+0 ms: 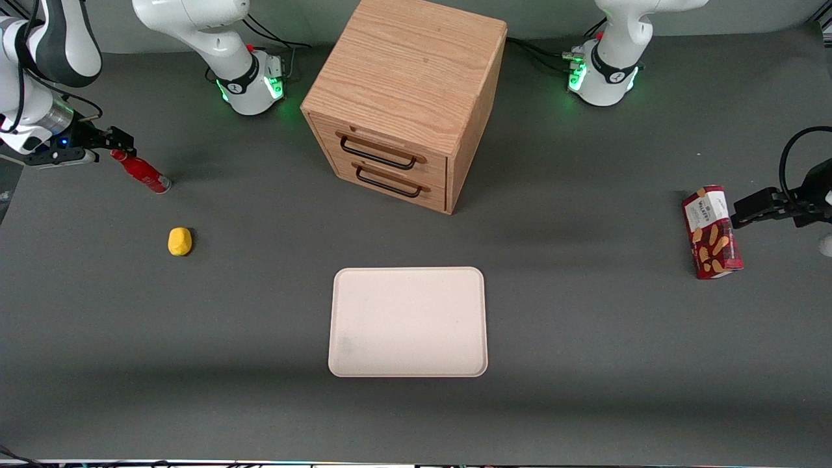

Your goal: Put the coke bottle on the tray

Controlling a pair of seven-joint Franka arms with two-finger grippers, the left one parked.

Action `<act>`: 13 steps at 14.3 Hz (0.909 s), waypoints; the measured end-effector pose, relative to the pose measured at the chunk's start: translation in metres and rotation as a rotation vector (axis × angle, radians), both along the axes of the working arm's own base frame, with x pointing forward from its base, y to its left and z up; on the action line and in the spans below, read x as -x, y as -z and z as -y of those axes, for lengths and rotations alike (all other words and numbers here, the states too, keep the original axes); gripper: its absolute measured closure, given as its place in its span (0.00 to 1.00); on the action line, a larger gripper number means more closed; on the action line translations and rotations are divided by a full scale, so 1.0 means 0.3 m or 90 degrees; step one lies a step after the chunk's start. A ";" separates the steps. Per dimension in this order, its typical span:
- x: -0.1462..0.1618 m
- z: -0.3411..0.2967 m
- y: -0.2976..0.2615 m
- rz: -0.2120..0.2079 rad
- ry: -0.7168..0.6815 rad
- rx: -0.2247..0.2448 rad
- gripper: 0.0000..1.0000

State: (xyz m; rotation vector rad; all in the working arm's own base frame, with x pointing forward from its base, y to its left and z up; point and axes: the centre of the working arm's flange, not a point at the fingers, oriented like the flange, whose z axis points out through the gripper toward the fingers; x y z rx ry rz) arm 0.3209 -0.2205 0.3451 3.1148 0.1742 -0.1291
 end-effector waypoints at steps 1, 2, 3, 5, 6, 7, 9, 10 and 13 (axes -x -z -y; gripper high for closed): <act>0.008 -0.001 0.014 -0.001 -0.001 0.000 0.00; 0.018 0.002 0.027 -0.004 -0.003 0.001 0.00; 0.028 0.008 0.039 -0.004 -0.004 0.003 0.00; 0.049 0.024 0.060 -0.009 -0.007 0.009 0.00; 0.057 0.032 0.069 -0.005 -0.009 0.010 0.00; 0.062 0.035 0.074 -0.003 -0.013 0.009 0.00; 0.064 0.036 0.079 0.002 -0.018 0.010 0.00; 0.064 0.034 0.080 0.003 -0.019 0.010 0.00; 0.064 0.035 0.083 0.007 -0.019 0.010 0.00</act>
